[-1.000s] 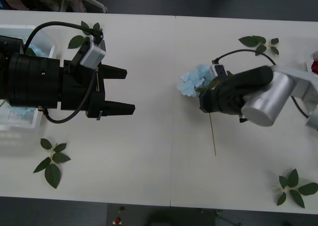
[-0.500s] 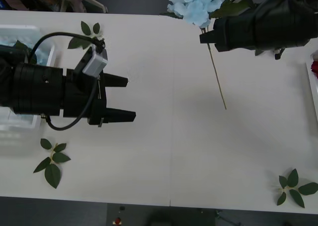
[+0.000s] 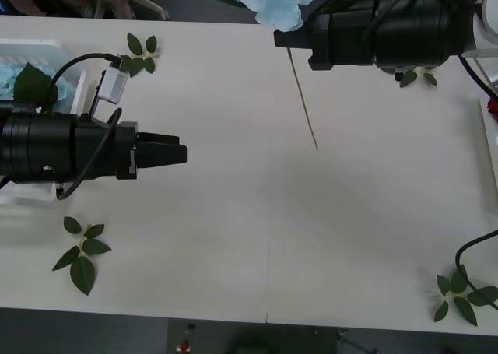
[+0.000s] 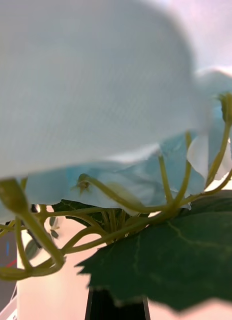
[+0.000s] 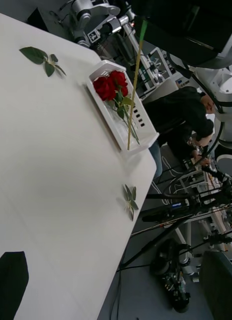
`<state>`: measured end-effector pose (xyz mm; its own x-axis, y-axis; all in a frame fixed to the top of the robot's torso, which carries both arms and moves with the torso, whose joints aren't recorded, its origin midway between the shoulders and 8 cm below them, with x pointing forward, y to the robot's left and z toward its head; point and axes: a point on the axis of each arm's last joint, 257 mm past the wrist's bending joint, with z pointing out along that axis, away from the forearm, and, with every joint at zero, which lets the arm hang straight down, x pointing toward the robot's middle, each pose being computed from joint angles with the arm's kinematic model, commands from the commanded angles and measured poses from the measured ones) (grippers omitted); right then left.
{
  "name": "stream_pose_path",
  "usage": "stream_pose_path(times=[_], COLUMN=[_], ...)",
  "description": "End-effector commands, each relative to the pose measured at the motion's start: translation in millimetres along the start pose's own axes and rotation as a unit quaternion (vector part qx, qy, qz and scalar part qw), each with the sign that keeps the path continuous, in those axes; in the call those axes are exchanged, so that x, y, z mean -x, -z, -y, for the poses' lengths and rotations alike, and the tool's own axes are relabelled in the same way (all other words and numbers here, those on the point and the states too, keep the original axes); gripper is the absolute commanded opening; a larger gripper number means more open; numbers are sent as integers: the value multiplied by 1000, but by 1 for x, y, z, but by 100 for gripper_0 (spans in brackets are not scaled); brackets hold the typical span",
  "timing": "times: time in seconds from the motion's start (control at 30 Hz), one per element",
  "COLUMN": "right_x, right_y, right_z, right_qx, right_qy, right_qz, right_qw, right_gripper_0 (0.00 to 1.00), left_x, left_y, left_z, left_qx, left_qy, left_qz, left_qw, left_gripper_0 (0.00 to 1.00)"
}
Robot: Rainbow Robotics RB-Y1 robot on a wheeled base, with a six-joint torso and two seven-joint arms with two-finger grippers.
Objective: Put the red flowers into the right box and the blue flowers into the left box
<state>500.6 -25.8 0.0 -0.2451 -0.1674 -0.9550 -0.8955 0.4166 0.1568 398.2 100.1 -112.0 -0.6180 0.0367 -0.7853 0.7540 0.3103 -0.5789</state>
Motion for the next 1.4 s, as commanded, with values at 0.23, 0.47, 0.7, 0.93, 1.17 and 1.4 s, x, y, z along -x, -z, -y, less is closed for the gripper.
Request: stream_pose_path(times=[0.23, 0.47, 0.7, 0.93, 1.17, 1.4], right_x=[26, 26, 20, 19, 16, 16], right_y=[-4, -4, -9, -11, -12, -12], right_z=[-34, -47, -54, -57, -59, -59], right_qx=[55, 79, 91, 97, 101, 101], right_qy=[-7, -19, -25, -32, -38, -38], right_qz=[39, 39, 36, 35, 33, 32], right_qw=[998, 996, 995, 994, 994, 994], right_gripper_0=[0, 0, 0, 0, 0, 0], left_x=[24, 49, 70, 85, 87, 89], left_y=[-59, -96, -132, -147, -145, -144], left_z=[3, 33, 49, 47, 47, 48], left_qx=[-40, -88, -90, -69, -69, -69], left_qy=[-12, -8, -37, -56, -60, -60], left_qz=[42, 80, 113, 137, 137, 137], left_qw=[998, 993, 989, 987, 986, 986], left_gripper_0=[100, 100, 100, 0, 0, 0])
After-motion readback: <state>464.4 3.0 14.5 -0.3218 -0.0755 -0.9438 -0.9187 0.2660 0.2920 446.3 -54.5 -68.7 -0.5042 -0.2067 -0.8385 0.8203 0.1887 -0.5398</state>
